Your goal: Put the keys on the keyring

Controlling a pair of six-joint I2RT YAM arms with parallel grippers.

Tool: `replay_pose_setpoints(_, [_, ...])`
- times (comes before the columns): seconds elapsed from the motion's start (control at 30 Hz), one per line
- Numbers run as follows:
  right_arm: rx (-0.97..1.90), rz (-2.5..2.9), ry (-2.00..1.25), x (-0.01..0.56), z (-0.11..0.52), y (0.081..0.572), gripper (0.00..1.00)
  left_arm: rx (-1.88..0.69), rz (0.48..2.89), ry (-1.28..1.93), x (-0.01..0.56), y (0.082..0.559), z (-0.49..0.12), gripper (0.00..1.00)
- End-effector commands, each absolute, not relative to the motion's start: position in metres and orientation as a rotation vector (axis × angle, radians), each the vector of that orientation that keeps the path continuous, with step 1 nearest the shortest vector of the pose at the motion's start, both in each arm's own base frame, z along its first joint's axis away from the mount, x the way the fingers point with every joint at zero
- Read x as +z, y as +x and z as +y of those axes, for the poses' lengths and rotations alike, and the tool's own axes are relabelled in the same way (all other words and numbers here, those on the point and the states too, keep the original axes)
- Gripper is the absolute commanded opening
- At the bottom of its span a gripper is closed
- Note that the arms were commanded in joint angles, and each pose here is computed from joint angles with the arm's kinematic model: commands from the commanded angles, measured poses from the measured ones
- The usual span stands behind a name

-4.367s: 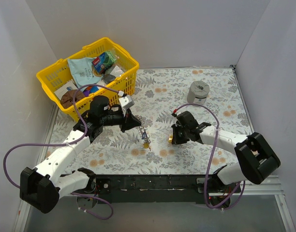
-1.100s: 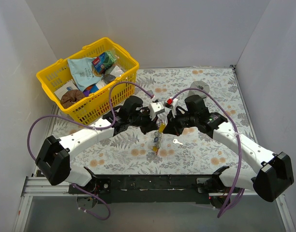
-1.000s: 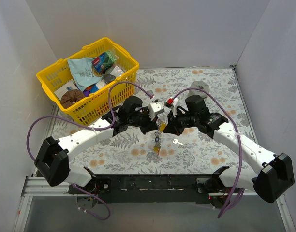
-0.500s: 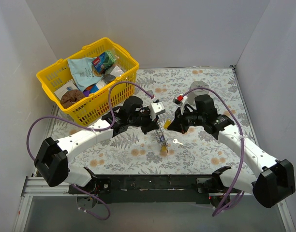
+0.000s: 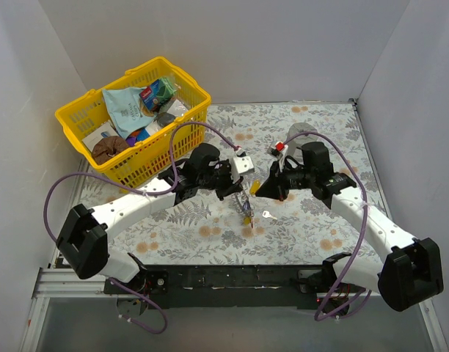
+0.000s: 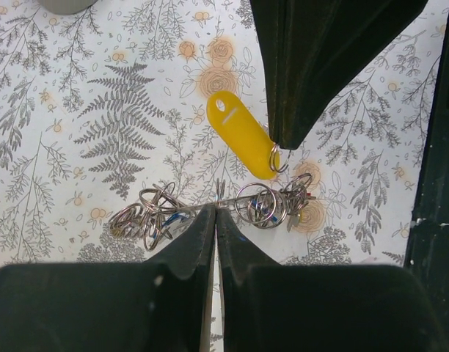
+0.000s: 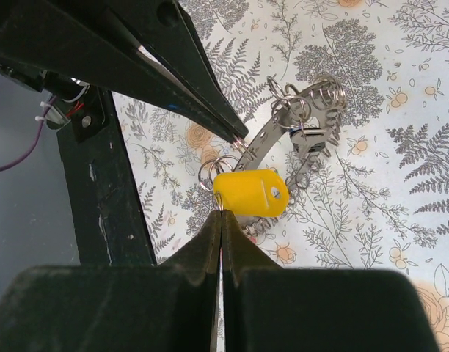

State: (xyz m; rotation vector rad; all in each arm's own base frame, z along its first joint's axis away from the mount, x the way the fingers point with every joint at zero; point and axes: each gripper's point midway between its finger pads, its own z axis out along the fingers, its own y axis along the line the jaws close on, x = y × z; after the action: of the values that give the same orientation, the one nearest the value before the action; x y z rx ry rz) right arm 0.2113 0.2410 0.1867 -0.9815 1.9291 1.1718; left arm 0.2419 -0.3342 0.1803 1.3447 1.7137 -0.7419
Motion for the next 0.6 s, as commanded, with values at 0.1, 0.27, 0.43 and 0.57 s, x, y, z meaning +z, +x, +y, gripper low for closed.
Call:
replay_pose_setpoints(0.1, [1.129, 1.901, -0.999, 0.197, 0.239, 0.226, 0.01, -0.660, 1.540, 1.405, 0.205, 0.261, -0.348, 0.00])
replay_pose_setpoints(0.27, [1.108, 1.995, -0.981, 0.179, 0.234, 0.231, 0.01, -0.639, 1.531, 1.423, 0.205, 0.266, -0.350, 0.00])
replay_pose_setpoints(0.43, [1.058, 2.029, -0.923, 0.172, 0.228, 0.242, 0.01, -0.592, 1.505, 1.445, 0.205, 0.272, -0.350, 0.00])
replay_pose_setpoints(0.57, [1.080, 2.050, -0.909, 0.166, 0.228, 0.246, 0.01, -0.547, 1.488, 1.475, 0.203, 0.277, -0.349, 0.00])
